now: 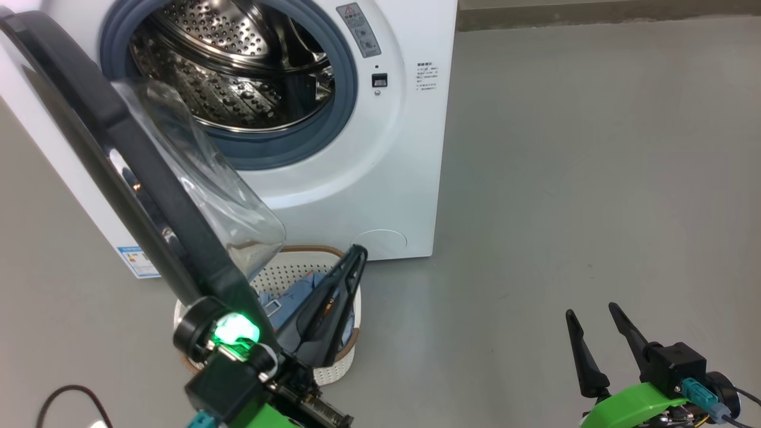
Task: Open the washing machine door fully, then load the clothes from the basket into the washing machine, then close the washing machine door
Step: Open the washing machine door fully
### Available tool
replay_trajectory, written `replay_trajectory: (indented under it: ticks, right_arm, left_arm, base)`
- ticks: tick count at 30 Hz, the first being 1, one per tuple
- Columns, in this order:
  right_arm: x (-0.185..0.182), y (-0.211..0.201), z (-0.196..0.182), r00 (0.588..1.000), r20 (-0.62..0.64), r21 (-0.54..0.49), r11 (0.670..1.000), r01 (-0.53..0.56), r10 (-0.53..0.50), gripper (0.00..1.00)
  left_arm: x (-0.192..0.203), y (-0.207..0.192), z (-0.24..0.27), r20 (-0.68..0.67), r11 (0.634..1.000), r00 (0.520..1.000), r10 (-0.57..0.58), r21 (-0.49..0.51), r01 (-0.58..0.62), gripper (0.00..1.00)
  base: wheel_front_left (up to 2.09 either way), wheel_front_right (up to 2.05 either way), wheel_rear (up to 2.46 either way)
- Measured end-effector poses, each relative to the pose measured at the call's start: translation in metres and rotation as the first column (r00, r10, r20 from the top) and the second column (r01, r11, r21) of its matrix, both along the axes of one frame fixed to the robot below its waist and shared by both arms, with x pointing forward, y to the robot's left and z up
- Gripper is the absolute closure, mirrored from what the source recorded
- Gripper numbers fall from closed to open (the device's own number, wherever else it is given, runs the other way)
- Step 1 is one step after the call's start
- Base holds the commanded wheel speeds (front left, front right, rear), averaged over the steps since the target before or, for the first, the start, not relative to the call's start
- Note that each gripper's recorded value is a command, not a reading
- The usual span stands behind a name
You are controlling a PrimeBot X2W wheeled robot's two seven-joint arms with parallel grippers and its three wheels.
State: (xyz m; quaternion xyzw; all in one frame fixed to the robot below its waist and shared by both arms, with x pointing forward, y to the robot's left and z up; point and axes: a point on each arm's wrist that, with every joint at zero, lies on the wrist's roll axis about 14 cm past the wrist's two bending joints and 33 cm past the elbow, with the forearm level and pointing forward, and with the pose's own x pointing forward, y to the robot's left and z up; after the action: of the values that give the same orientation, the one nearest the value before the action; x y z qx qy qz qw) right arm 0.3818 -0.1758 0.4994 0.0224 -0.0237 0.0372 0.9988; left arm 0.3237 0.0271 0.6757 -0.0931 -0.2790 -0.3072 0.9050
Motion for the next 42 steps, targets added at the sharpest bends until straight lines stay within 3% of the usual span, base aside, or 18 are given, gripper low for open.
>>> replay_trajectory:
  ticks: [19, 29, 42]
  right_arm:
    - [0.002, 0.001, -0.013, 0.999, -0.040, 0.001, 1.000, -0.004, 0.004, 0.00]
    - [0.001, 0.000, -0.015, 0.999, -0.047, 0.002, 1.000, 0.000, 0.000, 0.00]
    - [0.003, -0.001, -0.021, 0.998, -0.064, 0.003, 1.000, 0.002, -0.002, 0.00]
  left_arm:
    - [0.018, 0.002, -0.089, -0.268, 0.996, 0.963, 0.037, 0.092, -0.013, 1.00]
    - [0.033, 0.022, -0.137, -0.399, 0.987, 0.909, 0.123, 0.143, -0.071, 1.00]
    - [0.054, 0.049, -0.145, -0.436, 0.976, 0.874, 0.214, 0.125, -0.177, 1.00]
  base:
    - [0.00, 0.00, 0.00]
    - [0.00, 0.00, 0.00]
    - [0.00, 0.00, 0.00]
